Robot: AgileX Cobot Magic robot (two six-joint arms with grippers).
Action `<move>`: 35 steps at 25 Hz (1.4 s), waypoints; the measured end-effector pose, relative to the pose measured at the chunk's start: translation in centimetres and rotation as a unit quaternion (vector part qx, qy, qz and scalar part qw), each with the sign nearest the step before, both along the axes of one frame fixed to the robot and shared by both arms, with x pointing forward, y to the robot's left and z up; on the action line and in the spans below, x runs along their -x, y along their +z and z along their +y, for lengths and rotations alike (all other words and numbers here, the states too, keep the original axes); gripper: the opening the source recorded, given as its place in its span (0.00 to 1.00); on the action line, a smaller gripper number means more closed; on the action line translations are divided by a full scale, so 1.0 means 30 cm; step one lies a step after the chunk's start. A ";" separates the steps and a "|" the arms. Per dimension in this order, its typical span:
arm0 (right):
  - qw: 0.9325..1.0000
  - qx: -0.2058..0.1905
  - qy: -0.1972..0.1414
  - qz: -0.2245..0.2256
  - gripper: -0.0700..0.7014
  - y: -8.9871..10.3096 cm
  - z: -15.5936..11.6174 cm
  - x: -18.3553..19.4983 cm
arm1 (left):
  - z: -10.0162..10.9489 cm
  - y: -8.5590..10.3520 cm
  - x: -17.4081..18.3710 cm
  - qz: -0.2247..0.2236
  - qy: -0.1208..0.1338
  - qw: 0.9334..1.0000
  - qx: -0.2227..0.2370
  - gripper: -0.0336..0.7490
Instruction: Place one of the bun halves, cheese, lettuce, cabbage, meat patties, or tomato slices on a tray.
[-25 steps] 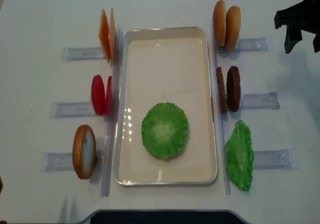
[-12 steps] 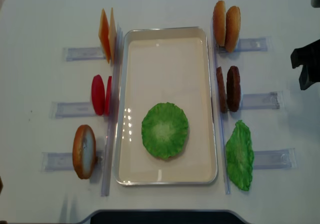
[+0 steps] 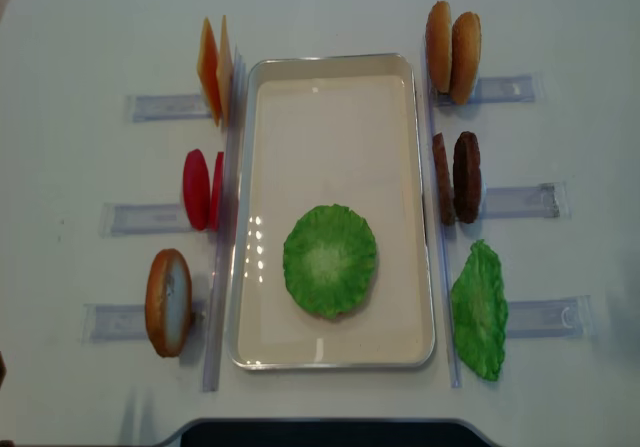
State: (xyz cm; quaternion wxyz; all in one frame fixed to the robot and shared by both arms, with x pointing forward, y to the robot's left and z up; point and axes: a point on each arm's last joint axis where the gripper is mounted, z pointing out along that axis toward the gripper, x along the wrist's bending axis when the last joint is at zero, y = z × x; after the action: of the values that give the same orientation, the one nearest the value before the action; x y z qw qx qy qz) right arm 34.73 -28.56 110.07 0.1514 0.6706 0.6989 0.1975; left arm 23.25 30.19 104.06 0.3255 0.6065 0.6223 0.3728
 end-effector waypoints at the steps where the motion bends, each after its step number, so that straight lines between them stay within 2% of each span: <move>1: 1.000 -0.002 0.000 -0.016 0.69 -0.001 -0.004 0.038 | 0.000 0.000 0.000 0.000 0.000 1.000 0.000 0.25; 8: 0.994 -0.009 0.001 -0.107 0.69 -0.059 -0.023 0.236 | 0.000 0.000 0.000 0.000 0.000 1.000 0.000 0.25; 13: 0.988 -0.004 0.013 -0.152 0.69 -0.107 -0.031 0.315 | 0.000 0.000 0.000 0.000 0.000 1.000 0.000 0.25; 24: 0.966 0.000 0.022 -0.257 0.69 -0.174 -0.040 0.389 | 0.000 0.000 0.000 0.000 0.000 1.000 0.000 0.25; 35: 0.965 -0.003 0.036 -0.260 0.65 -0.184 -0.033 0.394 | 0.000 0.000 0.000 0.000 0.000 1.000 0.000 0.25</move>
State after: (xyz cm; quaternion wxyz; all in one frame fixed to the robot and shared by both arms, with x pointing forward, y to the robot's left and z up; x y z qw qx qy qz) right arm 22.91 -29.54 104.55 0.3186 0.5707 0.6587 0.3726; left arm 23.25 30.19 104.06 0.3255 0.6065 0.6223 0.3728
